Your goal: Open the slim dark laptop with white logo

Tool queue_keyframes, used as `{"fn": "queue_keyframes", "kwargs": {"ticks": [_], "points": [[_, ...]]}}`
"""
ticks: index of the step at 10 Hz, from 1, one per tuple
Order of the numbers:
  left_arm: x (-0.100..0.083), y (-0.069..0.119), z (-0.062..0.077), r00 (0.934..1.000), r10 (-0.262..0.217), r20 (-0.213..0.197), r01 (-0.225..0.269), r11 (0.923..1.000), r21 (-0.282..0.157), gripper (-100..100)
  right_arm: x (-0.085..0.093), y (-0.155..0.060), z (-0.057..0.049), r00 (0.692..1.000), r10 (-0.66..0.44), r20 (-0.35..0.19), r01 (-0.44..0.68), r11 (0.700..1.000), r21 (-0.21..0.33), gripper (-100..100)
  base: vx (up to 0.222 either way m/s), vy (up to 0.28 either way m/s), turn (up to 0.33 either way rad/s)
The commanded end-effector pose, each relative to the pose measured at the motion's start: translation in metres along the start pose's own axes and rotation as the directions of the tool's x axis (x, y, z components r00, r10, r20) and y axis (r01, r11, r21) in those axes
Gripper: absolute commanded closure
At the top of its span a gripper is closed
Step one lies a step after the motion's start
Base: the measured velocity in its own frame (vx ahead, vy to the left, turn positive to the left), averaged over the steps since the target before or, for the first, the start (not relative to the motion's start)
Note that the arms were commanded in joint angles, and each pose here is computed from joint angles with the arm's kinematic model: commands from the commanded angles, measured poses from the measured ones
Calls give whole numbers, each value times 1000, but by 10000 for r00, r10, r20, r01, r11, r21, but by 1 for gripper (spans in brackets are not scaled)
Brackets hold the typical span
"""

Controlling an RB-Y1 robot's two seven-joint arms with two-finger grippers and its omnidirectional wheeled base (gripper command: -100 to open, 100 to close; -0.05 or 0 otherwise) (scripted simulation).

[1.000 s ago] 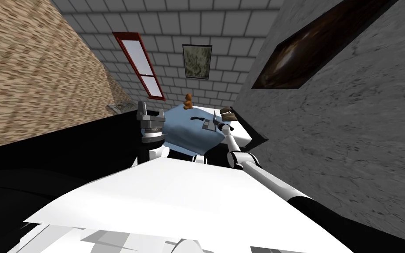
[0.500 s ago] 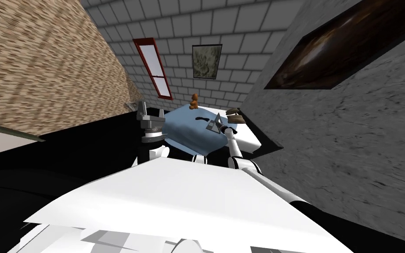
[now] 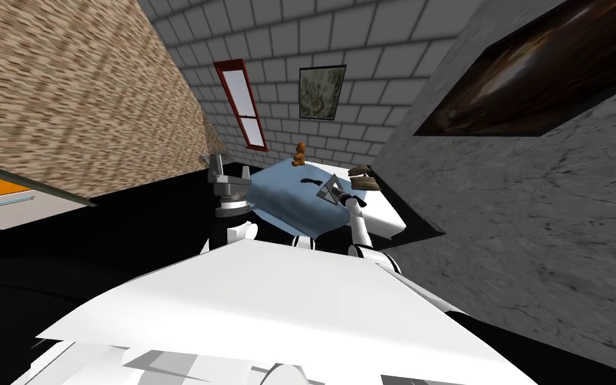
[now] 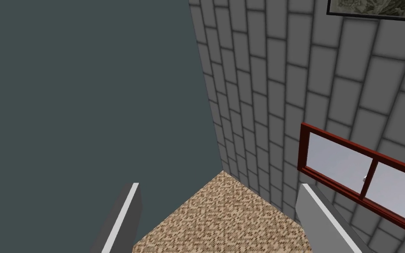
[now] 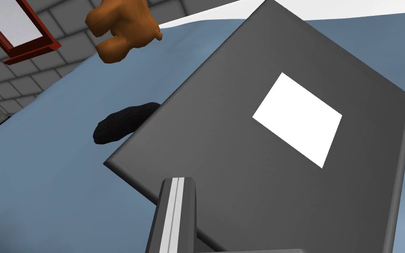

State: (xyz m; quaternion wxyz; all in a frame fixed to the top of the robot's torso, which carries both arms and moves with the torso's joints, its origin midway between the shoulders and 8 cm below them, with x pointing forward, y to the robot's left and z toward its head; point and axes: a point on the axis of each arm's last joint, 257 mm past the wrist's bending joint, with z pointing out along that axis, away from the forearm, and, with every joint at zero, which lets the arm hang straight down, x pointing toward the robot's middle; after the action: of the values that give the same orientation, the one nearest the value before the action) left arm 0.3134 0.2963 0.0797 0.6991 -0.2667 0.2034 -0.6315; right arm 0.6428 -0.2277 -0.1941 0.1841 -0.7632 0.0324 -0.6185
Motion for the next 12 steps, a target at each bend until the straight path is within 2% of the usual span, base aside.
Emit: {"fn": "queue_keyframes", "kwargs": {"ticks": [1, 2, 3, 4, 5, 6, 7, 11, 12], "points": [[0, 0, 0, 10000, -2, -1, 2, 10000, 1, 0, -12, 33, -23, 9998, 20, 195, -7, 9979, -649, 100, 31, 26, 224], [0, 0, 0, 10000, -1, 0, 1, 10000, 0, 0, 0, 31, -25, 9993, -361, 28, 362, 9970, -691, 100, 18, 13, -32], [0, 0, 0, 10000, 1, 0, -1, 10000, 0, 0, -12, 58, -43, 9997, 51, 227, -24, 9931, -1170, 100, 29, 26, 313], [0, 0, 0, 10000, -2, -1, 2, 10000, 0, 0, -14, 66, -51, 9989, -374, 293, 412, 9890, -1420, 100, 36, 29, 201], [0, 0, 0, 10000, 0, 0, 0, 10000, 0, 0, 1, 62, -53, 9975, -701, 74, 704, 9872, -1432, 100, 18, 17, -25], [0, 0, 0, 10000, 1, 0, -1, 10000, 0, 0, -8, 91, -74, 9983, -510, 298, 560, 9775, -2034, 100, 25, 33, 346], [0, 0, 0, 10000, -2, 0, 2, 10000, 0, 0, 4, 74, -68, 9980, -587, 229, 616, 9857, -1572, -100, 68, 44, -53], [0, 0, 0, 10000, 1, 1, -1, 10000, -1, 0, 19, 55, -86, 9966, -714, 420, 743, 9948, -700, -100, 129, 100, -289], [0, 0, 0, 10000, 1, 1, -1, 10000, -1, 0, 19, 55, -86, 9966, -720, 413, 747, 9948, -697, -100, 84, 79, -76]]}}
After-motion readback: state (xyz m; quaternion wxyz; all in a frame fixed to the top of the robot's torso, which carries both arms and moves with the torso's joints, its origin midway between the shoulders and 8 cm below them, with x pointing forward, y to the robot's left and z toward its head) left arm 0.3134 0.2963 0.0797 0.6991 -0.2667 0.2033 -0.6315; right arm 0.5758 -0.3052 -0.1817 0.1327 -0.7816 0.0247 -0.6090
